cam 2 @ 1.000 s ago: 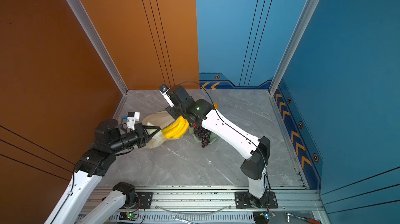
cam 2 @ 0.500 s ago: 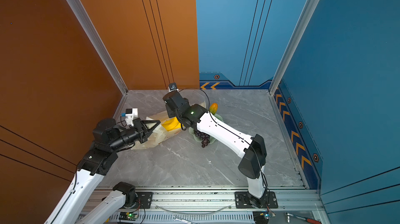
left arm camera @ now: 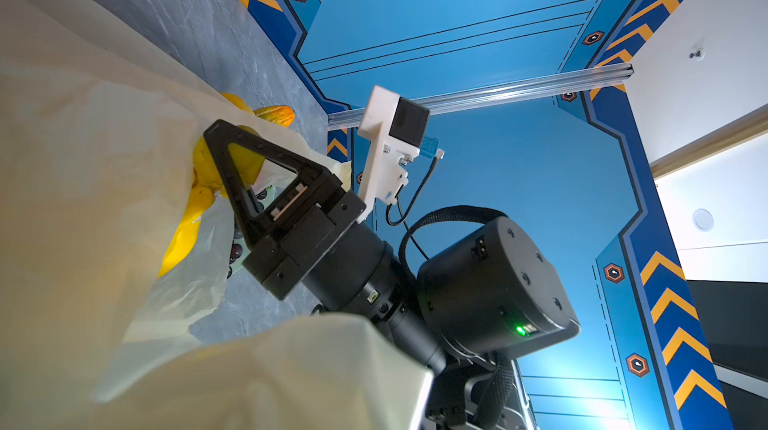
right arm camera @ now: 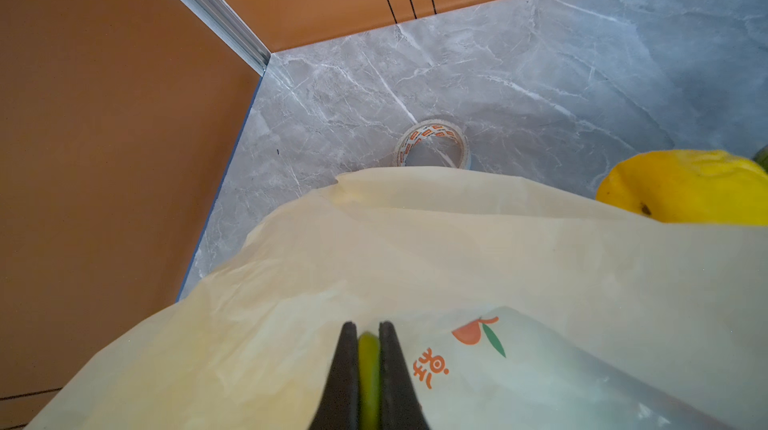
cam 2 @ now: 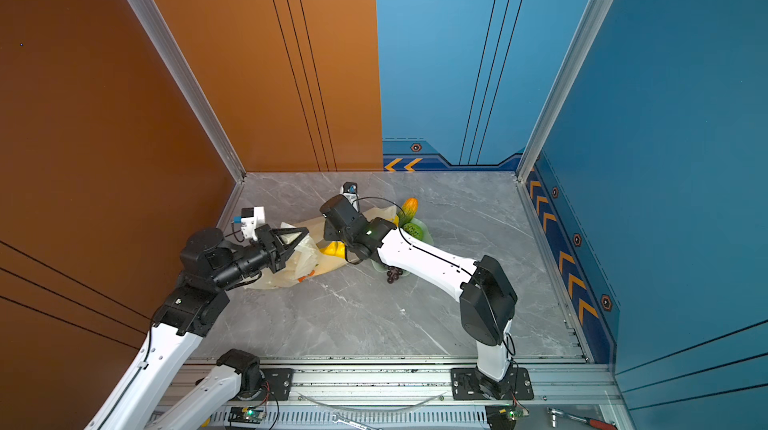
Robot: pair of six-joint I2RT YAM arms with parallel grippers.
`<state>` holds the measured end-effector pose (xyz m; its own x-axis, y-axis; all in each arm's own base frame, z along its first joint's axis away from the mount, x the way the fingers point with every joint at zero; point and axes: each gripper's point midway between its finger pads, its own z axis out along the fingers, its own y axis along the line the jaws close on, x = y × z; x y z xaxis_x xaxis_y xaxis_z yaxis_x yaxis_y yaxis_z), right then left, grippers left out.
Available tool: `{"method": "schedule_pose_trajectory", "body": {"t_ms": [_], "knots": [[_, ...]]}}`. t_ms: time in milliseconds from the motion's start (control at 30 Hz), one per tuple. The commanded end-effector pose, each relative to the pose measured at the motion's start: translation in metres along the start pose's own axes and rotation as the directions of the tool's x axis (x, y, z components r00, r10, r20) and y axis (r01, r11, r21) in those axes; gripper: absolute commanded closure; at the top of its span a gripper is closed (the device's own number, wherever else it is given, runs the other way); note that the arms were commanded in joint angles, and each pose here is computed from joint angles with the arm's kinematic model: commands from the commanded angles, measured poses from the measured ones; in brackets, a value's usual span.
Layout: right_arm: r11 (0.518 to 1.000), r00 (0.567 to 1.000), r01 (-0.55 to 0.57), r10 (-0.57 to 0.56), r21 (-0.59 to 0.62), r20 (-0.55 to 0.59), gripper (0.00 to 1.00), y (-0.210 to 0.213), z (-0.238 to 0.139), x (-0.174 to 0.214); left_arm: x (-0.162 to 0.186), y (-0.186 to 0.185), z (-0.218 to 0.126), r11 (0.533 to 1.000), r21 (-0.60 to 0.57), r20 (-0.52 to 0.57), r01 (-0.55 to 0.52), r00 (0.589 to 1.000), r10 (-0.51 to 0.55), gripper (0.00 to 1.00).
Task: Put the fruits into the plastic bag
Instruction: 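Push the bananas into the bag mouth with the right gripper and release, then withdraw the open right gripper from the bag toward the fruit plate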
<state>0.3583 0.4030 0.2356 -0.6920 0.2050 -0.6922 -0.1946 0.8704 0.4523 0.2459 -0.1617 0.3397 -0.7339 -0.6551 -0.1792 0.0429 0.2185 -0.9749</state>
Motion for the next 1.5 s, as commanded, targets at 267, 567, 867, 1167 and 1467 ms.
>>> {"method": "schedule_pose_trajectory", "body": {"t_ms": [267, 567, 867, 1167, 1467], "knots": [[0.997, 0.997, -0.076, 0.076, -0.02, 0.01, 1.0, 0.0, 0.039, 0.002, 0.005, -0.004, -0.002, 0.999, 0.027, 0.007, -0.02, 1.0, 0.02, 1.0], [0.983, 0.986, -0.072, 0.044, -0.17, -0.159, 0.84, 0.029, 0.073, 0.053, 0.002, 0.013, -0.002, 1.0, 0.009, 0.026, 0.003, 1.0, -0.003, 1.0], [0.965, 0.99, 0.016, -0.052, -0.261, -0.132, 0.33, 0.046, 0.036, 0.015, 0.012, 0.039, -0.013, 0.996, -0.086, -0.004, 0.008, 1.0, -0.009, 1.0], [0.98, 0.977, 0.102, -0.13, -0.17, -0.168, 0.32, 0.015, -0.044, -0.027, 0.044, 0.088, -0.04, 0.966, -0.258, -0.071, 0.031, 0.996, -0.051, 1.0], [0.985, 0.958, 0.138, -0.108, 0.1, -0.264, 0.08, -0.103, -0.087, -0.053, 0.058, 0.115, -0.055, 0.947, -0.313, -0.065, 0.074, 0.993, -0.099, 1.0]]}}
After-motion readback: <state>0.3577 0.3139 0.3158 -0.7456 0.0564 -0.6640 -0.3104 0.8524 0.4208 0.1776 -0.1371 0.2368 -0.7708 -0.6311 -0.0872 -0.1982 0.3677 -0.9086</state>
